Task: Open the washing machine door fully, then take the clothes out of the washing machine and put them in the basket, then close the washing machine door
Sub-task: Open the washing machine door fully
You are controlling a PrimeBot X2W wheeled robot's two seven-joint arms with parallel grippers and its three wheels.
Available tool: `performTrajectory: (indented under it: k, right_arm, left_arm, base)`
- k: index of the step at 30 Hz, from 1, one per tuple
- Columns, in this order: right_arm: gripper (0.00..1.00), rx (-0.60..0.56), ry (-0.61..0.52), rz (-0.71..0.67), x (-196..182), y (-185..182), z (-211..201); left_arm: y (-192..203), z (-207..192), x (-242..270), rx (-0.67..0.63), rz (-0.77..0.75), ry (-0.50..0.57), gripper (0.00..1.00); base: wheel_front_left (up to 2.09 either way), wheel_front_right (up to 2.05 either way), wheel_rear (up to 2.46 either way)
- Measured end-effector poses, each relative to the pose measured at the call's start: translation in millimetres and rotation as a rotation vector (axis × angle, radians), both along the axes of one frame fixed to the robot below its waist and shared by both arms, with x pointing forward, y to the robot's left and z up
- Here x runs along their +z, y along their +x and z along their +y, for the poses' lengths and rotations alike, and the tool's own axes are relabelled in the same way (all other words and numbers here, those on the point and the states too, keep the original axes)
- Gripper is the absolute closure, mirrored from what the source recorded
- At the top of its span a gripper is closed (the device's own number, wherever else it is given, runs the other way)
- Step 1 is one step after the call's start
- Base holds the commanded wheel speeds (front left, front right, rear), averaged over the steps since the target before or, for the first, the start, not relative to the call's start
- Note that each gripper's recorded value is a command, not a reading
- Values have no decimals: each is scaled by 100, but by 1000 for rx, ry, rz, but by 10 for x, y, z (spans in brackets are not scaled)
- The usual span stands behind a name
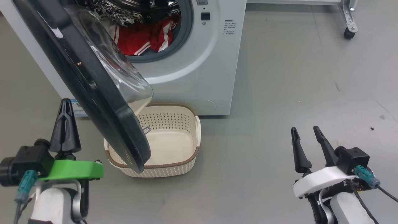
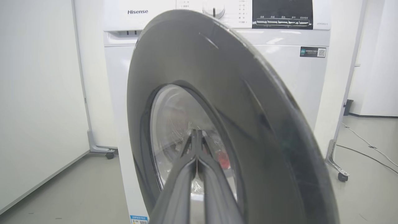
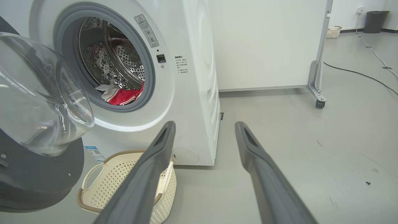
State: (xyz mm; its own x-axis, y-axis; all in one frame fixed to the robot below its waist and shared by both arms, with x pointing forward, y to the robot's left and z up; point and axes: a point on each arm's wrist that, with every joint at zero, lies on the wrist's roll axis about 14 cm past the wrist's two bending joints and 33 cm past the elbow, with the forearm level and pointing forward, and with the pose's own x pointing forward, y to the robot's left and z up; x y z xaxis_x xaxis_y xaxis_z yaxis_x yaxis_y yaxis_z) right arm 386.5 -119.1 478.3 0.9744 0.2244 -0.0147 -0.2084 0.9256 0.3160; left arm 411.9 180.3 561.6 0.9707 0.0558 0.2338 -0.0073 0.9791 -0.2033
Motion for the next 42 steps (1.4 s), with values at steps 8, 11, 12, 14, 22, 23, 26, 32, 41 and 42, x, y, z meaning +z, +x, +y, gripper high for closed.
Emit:
performTrajectory:
  k: [8,11,12,14,22,23,26,32,41,42]
  right_arm:
    - [0,4,0,-4,10,-43,6]
    - [0,3,5,3,-9,-76,11]
    - [0,2,5,4,-13,-82,11]
    - [0,1,4,3,-10,-88,12]
    - [0,-6,10,-7,20,-99,-3]
    - [0,-7,11,-7,22,-100,-2]
    - [0,-8,13,-12,37,-108,5]
    - [0,-22,30,-22,73,-97,-16]
    - [0,-26,32,-2,6,-117,-30]
    - [0,-26,31,-1,1,-118,-29]
  left_arm:
    - [48,-24,579,-15,-173,35,100]
    - [41,-60,769,-31,-230,43,100]
    - [42,-74,832,-35,-248,43,100]
    - [29,-116,984,-52,-295,46,100]
    - [-46,-255,1427,-97,-432,88,100]
    - [-52,-284,1444,-107,-438,90,100]
    - [-79,-389,1480,-144,-449,95,100]
    - [-98,-606,1471,-219,-432,110,100]
    - [-99,-981,1293,-350,-350,131,100]
    - [-98,-1007,1260,-358,-336,131,100]
  base:
    - [0,0,0]
    - [0,0,0]
    - [0,0,0]
    - [0,0,0]
    - [0,0,0]
    - [0,0,0]
    - [0,0,0]
    - [0,0,0]
    - [0,0,0]
    - [0,0,0]
